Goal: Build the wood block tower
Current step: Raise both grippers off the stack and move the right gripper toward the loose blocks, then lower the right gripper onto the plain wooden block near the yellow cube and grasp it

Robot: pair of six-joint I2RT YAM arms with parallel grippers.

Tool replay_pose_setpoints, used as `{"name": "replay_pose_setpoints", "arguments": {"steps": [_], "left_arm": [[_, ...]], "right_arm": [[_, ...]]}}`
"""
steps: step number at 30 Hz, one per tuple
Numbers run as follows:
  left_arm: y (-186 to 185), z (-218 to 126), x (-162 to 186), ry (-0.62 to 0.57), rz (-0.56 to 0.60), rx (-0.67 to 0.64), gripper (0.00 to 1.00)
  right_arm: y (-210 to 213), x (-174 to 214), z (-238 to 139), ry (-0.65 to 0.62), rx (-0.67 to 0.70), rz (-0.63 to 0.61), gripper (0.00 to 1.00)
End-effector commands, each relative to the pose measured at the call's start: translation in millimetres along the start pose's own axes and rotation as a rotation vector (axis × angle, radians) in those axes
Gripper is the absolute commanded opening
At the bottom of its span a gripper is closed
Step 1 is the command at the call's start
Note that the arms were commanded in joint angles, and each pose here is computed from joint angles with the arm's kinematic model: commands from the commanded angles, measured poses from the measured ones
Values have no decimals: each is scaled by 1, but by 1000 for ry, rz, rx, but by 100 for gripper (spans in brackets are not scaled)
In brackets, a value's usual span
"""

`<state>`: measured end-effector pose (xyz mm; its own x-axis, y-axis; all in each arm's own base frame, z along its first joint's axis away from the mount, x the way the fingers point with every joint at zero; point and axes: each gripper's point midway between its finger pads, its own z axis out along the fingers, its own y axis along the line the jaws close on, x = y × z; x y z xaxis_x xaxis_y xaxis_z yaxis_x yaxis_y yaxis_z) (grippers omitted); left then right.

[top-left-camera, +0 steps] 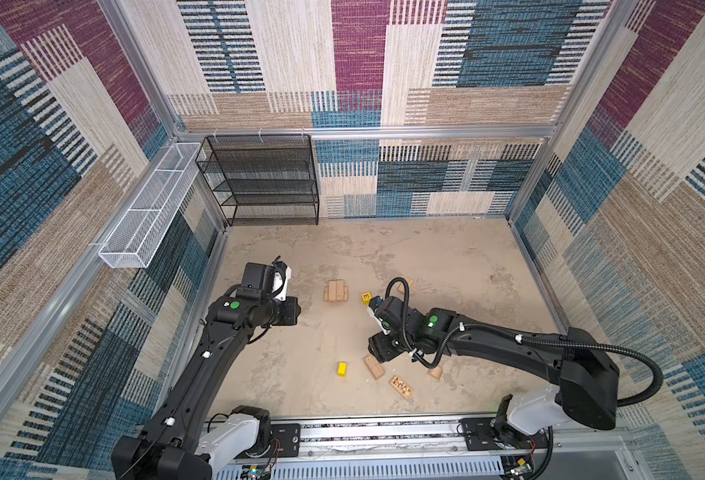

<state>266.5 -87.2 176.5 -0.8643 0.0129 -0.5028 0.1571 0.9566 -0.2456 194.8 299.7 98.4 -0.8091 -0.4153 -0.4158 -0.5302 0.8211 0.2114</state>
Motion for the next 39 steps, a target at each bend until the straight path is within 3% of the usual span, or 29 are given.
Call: {"name": "replay_pose_setpoints", "arguments": {"steps": [1, 9, 16, 24, 39], "left_arm": [[-3, 5, 6, 16, 28, 27, 29], [-4, 12, 8, 45, 26, 37, 29], [-6, 10, 9, 37, 27, 49, 29], [-5, 4, 7, 13, 31, 40, 29], [-4, 8, 9, 26, 29, 36, 30]], "right_arm": [[3, 12, 4, 45, -4, 43, 64], [18, 21, 13, 77, 6, 57, 58], [27, 19, 21, 101, 59, 53, 62], [45, -20, 16, 23, 73, 62, 66], [25, 28, 19, 152, 138, 76, 66]]}}
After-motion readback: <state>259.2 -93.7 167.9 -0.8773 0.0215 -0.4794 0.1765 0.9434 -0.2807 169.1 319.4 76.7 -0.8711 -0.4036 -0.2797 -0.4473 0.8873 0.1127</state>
